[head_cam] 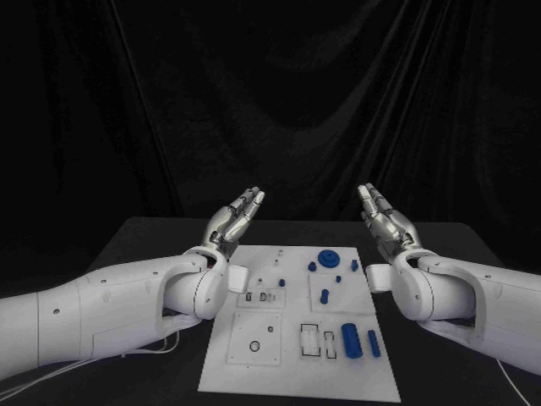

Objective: Assemble the parts on the task board

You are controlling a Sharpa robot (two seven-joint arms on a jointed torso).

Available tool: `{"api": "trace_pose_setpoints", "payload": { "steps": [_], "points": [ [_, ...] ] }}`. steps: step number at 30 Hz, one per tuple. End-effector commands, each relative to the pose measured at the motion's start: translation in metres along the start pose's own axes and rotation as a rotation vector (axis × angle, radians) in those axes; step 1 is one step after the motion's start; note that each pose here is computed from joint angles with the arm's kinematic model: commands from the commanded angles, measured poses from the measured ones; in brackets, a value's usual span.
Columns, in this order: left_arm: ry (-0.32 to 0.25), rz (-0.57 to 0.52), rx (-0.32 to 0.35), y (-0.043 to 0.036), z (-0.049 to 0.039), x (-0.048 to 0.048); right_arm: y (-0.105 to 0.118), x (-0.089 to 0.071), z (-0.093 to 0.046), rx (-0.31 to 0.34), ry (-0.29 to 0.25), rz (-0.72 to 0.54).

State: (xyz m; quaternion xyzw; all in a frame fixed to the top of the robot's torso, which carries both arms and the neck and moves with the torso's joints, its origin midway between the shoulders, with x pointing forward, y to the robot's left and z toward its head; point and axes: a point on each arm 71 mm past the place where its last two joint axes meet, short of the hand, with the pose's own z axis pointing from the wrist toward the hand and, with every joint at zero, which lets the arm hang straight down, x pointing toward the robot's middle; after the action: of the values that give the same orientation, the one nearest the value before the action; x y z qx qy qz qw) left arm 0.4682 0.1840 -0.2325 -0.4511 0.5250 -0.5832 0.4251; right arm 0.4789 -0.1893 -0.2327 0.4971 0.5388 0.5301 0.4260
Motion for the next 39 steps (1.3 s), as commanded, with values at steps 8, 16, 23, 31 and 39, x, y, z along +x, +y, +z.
{"api": "trace_pose_setpoints", "payload": {
  "steps": [8, 16, 23, 31, 39],
  "points": [
    [0.255, -0.275, 0.171, -0.0142, 0.0042, 0.0104, 0.001, 0.003, 0.001, 0.017, 0.046, 0.092],
    [0.333, -0.287, 0.2, -0.0086, 0.0035, -0.0011, 0.002, -0.003, 0.002, -0.013, 0.088, 0.096],
    [0.398, -0.115, 0.231, -0.0105, 0.0005, -0.012, 0.014, -0.006, -0.008, -0.166, 0.219, -0.095],
    [0.508, 0.205, 0.292, -0.0209, 0.0028, -0.0174, 0.028, -0.021, -0.024, -0.23, 0.297, -0.307],
    [0.585, 0.61, 0.386, -0.0553, 0.0177, -0.008, 0.039, -0.033, -0.037, -0.251, 0.293, -0.512]
  ]
}}
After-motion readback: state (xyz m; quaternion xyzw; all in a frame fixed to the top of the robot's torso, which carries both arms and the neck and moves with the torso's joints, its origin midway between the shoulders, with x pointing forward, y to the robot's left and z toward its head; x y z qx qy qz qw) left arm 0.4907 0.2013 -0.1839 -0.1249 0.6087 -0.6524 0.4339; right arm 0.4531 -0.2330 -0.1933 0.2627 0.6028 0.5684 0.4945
